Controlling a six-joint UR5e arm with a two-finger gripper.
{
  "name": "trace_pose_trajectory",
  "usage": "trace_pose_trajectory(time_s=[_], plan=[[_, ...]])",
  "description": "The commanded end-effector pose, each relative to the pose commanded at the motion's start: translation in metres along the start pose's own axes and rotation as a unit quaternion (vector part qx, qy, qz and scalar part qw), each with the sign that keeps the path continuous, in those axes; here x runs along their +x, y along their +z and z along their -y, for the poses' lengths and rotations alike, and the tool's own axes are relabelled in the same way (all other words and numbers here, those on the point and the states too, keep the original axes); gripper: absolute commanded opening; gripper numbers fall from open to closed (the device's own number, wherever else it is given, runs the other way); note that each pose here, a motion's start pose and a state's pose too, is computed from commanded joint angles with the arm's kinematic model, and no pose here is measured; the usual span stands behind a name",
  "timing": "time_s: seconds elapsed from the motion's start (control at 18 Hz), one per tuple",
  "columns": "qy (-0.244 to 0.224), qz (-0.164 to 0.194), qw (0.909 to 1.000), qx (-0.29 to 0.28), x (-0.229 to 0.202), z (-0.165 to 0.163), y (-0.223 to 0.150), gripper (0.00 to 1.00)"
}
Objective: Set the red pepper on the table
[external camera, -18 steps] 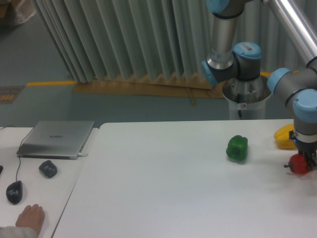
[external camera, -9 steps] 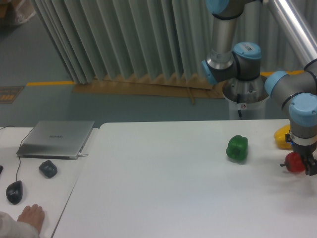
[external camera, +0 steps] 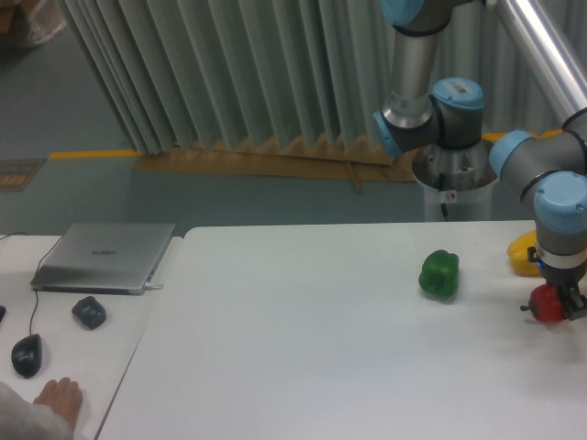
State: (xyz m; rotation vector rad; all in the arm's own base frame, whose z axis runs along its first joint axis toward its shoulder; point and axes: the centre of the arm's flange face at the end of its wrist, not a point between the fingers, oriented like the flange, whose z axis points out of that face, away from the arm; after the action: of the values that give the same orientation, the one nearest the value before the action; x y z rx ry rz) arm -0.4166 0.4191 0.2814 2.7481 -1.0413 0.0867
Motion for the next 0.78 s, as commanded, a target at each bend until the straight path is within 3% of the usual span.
trace_pose_trajectory(time_s=[0.28, 0.33, 0.5, 0.78], plan=[[-0.003, 0.006, 1.0000, 0.001, -0.005, -0.012, -0.055, 0.41], [-0.005, 0.004, 1.0000, 0.000, -0.002, -0.012, -0.055, 0.32], [-0.011, 0.010, 0.9999, 0.001, 0.001, -0.023, -0.062, 0.31], [-0.057, 0.023, 0.9981, 0.004, 0.012, -0.093, -0.087, 0.29]])
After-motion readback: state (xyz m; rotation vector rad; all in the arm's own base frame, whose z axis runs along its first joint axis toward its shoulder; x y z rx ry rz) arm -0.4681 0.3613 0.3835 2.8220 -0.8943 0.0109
